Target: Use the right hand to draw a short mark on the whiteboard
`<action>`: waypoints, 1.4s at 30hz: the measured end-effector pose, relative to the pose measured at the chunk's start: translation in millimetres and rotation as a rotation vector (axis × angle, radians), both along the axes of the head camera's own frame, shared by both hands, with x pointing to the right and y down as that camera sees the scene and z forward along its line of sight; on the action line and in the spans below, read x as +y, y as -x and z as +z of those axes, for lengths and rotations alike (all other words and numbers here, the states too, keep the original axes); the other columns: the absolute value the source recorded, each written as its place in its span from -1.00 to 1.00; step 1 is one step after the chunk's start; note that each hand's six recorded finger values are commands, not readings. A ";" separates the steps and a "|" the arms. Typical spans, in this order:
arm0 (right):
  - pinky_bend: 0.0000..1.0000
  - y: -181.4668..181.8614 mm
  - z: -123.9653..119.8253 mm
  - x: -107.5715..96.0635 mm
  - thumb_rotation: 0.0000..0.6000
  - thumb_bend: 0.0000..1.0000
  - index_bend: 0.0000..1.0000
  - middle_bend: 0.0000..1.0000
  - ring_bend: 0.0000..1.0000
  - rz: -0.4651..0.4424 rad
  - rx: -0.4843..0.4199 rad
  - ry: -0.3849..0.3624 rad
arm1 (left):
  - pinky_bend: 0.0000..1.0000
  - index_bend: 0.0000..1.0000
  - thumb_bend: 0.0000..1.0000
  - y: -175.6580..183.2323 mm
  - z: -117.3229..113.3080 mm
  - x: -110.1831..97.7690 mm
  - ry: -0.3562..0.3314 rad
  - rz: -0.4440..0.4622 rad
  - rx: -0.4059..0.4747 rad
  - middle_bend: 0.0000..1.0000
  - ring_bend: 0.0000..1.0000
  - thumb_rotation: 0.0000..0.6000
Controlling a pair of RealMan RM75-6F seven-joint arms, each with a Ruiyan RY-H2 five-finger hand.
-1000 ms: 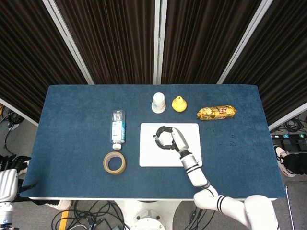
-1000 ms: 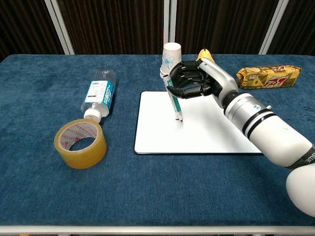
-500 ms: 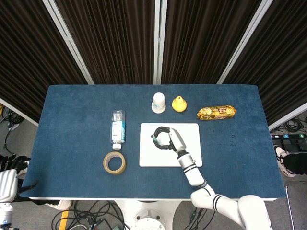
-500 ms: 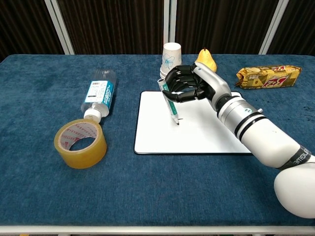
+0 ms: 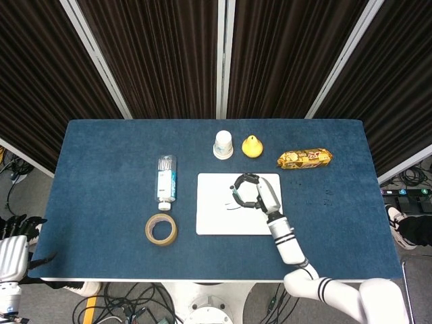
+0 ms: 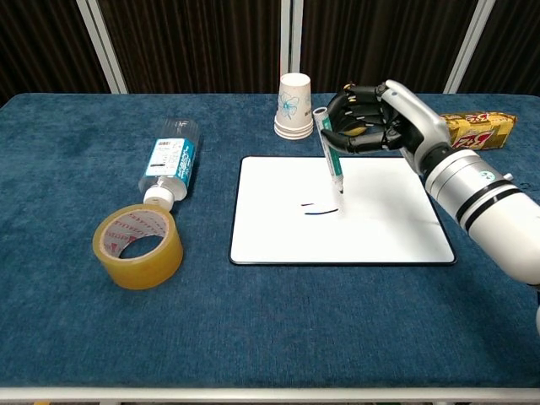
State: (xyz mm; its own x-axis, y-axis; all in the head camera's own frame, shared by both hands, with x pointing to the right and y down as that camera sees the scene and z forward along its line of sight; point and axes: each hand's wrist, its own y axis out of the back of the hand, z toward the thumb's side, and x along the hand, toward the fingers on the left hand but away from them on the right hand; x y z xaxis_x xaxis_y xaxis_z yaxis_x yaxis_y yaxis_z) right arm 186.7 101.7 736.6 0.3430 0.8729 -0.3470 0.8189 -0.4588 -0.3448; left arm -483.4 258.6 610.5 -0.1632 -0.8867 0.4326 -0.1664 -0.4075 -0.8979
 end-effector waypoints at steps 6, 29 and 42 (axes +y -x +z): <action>-0.65 -21.7 -19.1 -9.8 1.00 0.28 0.38 0.19 -0.30 -0.097 0.185 -0.086 | -0.85 -0.46 -1.00 -1.5 -0.6 -0.5 0.001 0.005 0.001 -0.57 -0.81 1.00; -0.99 -115.9 10.1 -4.7 1.00 0.11 -0.02 -0.14 -0.68 -0.737 1.291 -0.259 | -0.85 -0.46 -1.00 -5.7 2.0 1.9 0.039 0.001 0.001 -0.57 -0.81 1.00; -1.00 -127.6 -7.2 5.6 1.00 -0.01 -0.84 -0.61 -1.00 -0.656 1.247 -0.245 | -0.85 -0.46 -1.00 -7.1 1.1 -0.3 0.031 0.004 0.002 -0.57 -0.81 1.00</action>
